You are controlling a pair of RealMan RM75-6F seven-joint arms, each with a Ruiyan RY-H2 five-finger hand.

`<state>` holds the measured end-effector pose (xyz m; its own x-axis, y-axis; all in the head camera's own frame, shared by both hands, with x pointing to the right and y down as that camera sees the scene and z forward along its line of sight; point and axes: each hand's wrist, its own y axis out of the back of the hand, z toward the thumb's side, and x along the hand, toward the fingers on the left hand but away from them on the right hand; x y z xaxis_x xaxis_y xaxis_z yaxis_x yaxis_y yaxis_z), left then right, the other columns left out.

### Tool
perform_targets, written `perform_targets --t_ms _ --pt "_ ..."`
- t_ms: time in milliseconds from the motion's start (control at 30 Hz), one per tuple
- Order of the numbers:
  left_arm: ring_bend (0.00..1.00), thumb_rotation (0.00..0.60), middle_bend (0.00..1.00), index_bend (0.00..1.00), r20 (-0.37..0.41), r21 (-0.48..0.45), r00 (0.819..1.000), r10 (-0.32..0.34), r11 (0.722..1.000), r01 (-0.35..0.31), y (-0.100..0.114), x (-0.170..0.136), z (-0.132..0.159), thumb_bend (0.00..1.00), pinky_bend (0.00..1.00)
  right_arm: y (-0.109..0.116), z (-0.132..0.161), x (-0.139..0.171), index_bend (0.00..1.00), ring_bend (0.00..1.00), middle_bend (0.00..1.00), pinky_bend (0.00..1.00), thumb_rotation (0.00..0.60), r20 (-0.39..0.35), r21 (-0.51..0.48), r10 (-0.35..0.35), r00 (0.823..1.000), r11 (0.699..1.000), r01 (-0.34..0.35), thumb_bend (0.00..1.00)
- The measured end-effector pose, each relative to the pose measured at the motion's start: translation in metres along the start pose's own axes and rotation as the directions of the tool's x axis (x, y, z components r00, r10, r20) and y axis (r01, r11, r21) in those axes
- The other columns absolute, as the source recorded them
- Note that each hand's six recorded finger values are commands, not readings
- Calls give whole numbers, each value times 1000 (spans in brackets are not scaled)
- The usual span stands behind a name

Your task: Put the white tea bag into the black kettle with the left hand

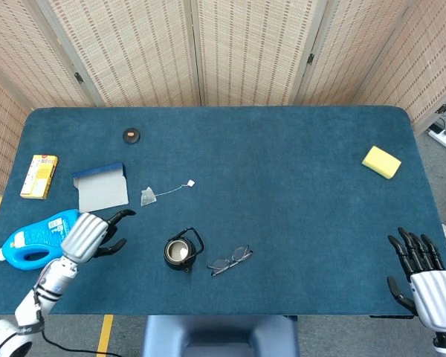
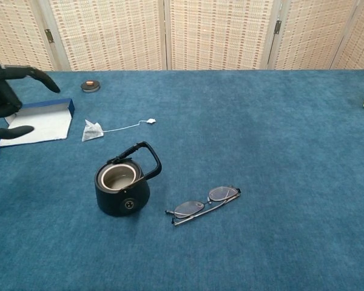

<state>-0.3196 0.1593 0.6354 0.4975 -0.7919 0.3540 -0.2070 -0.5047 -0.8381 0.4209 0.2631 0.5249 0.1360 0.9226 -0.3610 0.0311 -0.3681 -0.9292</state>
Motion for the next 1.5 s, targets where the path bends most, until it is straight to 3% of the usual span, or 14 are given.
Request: perform_targets --t_ms 267,533,867,1267,1500 --pt "1000 600 1000 391 -7 -28 1000 -2 1000 2 -13 63 13 374 1000 0 -3 -2 0 0 0 0 600 18 -6 -8 1000 1000 9 443" --pt "1000 600 1000 406 -24 -35 999 -34 999 33 -25 104 11 418 1000 1 -14 -12 0 0 0 0 600 62 -30 8 998 1000 -6 442" --pt "1000 600 1000 409 -76 48 993 -89 995 93 -47 152 -7 431 1000 1 -24 -21 0 0 0 0 600 108 -54 18 994 998 -13 442" --pt "1000 600 1000 390 -70 3 989 -129 992 129 -72 192 8 431 1000 4 -33 -24 0 0 0 0 600 126 -84 19 992 996 -8 443" --pt "1000 600 1000 388 -50 39 988 -144 988 146 -89 202 22 432 1000 5 -32 -23 0 0 0 0 600 121 -87 18 992 996 -8 442"
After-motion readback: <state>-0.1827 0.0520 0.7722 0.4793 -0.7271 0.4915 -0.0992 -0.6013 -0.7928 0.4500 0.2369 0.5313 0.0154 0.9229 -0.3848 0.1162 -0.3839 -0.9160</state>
